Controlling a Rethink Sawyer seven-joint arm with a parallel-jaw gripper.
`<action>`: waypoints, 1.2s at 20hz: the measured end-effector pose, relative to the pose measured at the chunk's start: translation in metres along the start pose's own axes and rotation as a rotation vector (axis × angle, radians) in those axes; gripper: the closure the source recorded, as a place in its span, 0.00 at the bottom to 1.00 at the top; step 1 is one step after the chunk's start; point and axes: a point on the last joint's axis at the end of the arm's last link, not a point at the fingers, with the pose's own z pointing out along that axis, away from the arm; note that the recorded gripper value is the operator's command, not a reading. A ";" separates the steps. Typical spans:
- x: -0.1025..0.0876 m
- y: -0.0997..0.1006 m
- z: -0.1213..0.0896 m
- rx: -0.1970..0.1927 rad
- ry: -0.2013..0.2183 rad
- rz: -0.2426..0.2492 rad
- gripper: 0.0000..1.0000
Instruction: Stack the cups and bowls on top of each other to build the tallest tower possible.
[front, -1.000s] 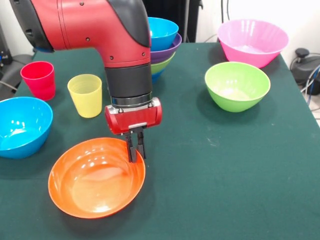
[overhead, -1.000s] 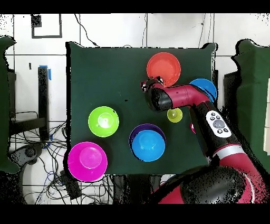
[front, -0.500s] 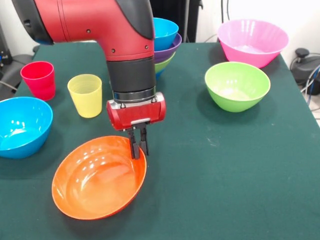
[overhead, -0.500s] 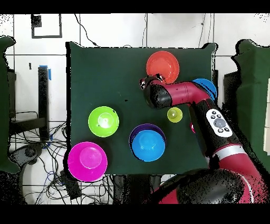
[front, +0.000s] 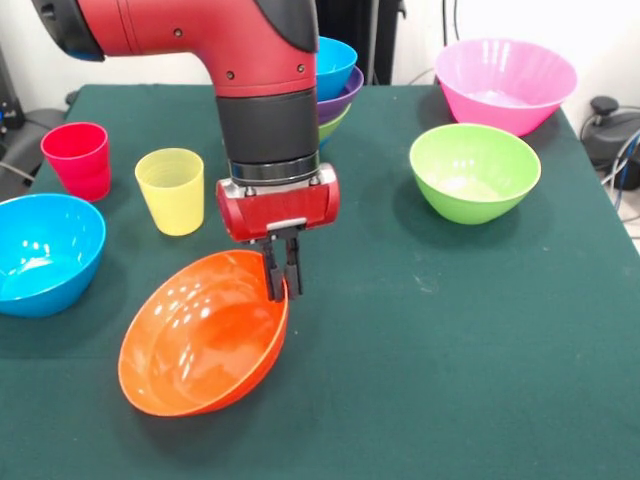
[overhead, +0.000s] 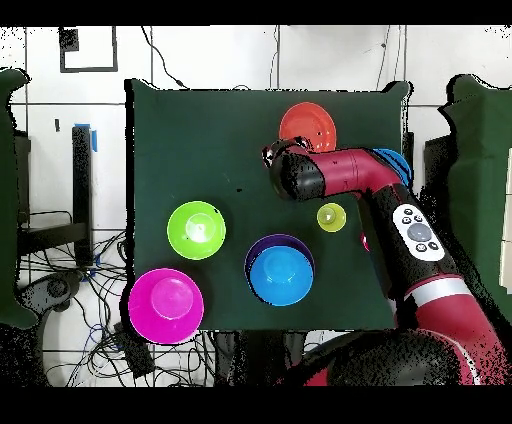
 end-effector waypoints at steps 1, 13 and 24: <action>0.000 0.001 -0.001 0.000 0.001 -0.001 1.00; -0.008 0.016 -0.009 -0.011 0.014 -0.015 1.00; -0.004 0.020 -0.013 -0.039 0.087 0.015 1.00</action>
